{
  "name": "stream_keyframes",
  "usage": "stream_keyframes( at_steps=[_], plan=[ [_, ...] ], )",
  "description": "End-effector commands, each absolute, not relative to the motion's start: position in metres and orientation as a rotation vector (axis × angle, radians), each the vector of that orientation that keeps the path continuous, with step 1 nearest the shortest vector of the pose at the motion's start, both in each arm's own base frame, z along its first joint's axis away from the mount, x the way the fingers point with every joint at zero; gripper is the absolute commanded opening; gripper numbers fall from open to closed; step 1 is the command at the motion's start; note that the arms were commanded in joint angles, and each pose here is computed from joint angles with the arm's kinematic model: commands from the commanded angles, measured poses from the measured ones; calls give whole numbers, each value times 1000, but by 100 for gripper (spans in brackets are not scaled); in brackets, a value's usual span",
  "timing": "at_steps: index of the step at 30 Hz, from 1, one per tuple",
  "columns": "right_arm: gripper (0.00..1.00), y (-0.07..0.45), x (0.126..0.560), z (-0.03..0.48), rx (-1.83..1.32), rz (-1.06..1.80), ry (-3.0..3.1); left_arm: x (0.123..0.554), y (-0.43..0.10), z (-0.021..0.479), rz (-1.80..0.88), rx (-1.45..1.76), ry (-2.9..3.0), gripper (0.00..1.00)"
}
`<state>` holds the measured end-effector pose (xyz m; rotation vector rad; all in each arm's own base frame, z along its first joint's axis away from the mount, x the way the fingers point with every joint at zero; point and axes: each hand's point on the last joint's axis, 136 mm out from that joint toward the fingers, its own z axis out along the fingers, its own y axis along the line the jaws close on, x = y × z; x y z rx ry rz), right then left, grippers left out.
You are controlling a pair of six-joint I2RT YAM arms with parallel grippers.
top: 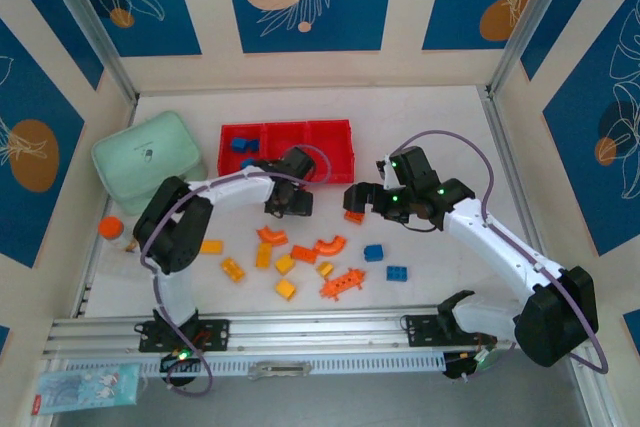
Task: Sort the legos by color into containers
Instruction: Pick up the lego from the center of the table.
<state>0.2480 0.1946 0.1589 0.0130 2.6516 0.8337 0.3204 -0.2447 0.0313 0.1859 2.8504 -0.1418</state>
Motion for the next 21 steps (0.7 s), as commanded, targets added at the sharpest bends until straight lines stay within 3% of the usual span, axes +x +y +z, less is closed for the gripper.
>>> stream_keyframes(
  at_steps=[1,12,21],
  plan=[
    [99,196,246,158,-16,860,2645,319,-239,25,-89,177,2860,68],
    [99,199,247,159,-18,879,2637,330,-239,16,-65,139,2846,62],
    [99,202,246,163,-67,896,2628,330,-227,29,-40,108,2808,38]
  ],
)
